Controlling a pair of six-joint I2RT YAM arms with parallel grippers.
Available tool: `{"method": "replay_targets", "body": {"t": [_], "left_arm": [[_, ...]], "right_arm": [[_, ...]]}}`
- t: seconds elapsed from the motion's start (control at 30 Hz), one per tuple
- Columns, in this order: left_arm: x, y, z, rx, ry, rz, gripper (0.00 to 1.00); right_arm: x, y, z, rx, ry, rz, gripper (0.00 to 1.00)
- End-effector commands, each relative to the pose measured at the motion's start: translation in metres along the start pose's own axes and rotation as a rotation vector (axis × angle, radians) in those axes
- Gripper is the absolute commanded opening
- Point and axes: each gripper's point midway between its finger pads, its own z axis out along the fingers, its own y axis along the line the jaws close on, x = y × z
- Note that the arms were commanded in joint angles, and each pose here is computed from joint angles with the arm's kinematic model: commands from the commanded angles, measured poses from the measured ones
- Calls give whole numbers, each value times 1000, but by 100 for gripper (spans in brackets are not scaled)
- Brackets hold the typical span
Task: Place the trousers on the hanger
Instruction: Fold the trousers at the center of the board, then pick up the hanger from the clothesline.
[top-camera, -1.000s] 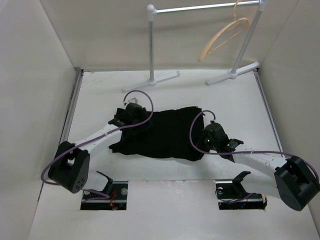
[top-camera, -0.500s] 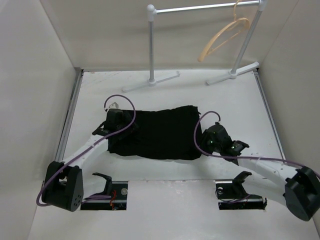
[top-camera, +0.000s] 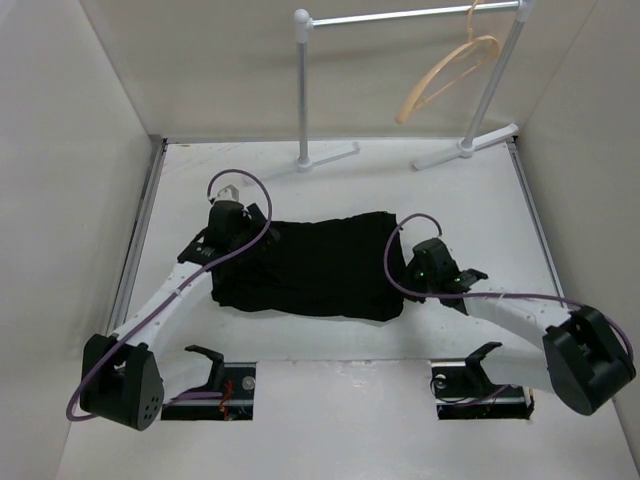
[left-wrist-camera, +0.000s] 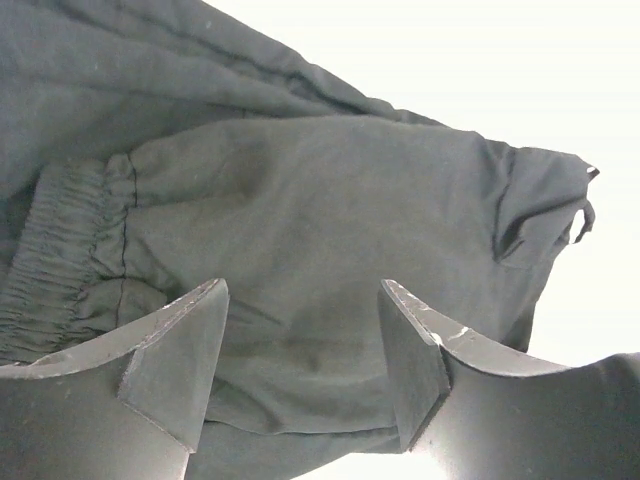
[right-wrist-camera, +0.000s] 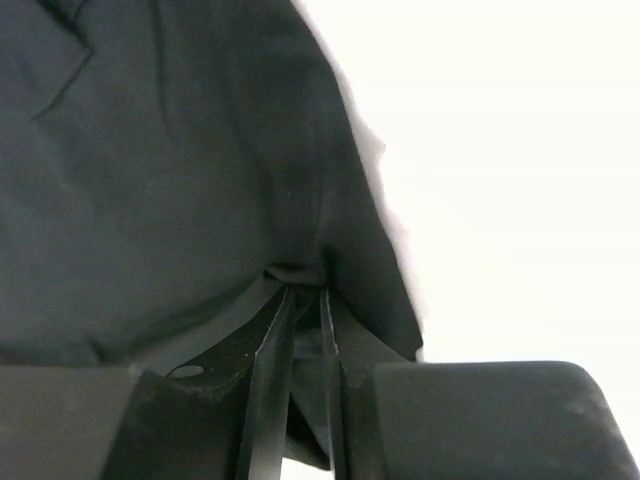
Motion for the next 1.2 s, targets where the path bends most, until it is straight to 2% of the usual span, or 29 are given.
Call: {"method": "replay_targets", "body": {"t": [0.0, 0.07, 0.27, 0.3, 0.43, 0.5, 0.57, 0.63, 0.77, 0.9, 1.03, 1.17], "left_arm": [[-24, -18, -14, 37, -45, 34, 59], [-26, -18, -15, 33, -45, 38, 59], [-19, -13, -5, 8, -19, 51, 59], [-16, -16, -3, 11, -12, 54, 59], [0, -25, 9, 14, 25, 86, 59], [7, -27, 14, 13, 40, 101, 59], [13, -24, 19, 4, 50, 107, 59], [19, -13, 26, -20, 64, 100, 59], [27, 26, 35, -118, 71, 32, 58], [26, 46, 38, -175, 53, -50, 58], [15, 29, 32, -136, 29, -37, 58], [-8, 7, 16, -96, -17, -17, 59]], "right_arm": [[-10, 17, -25, -50, -38, -14, 25], [-5, 10, -42, -30, -37, -36, 34], [-3, -7, -89, -32, -48, -51, 51], [-8, -3, -95, -50, -61, -55, 49], [-24, 45, -100, -190, -48, -77, 21], [-31, 79, -94, -271, -49, -107, 14], [-32, 105, -84, -329, -55, -135, 14], [-29, 110, -62, -330, -49, -133, 14], [-9, 66, -15, -205, -1, -67, 14], [11, 23, 5, -89, 42, -10, 15], [10, 32, -5, -88, 43, -49, 30], [-23, 73, -52, -175, -51, -129, 61]]}}
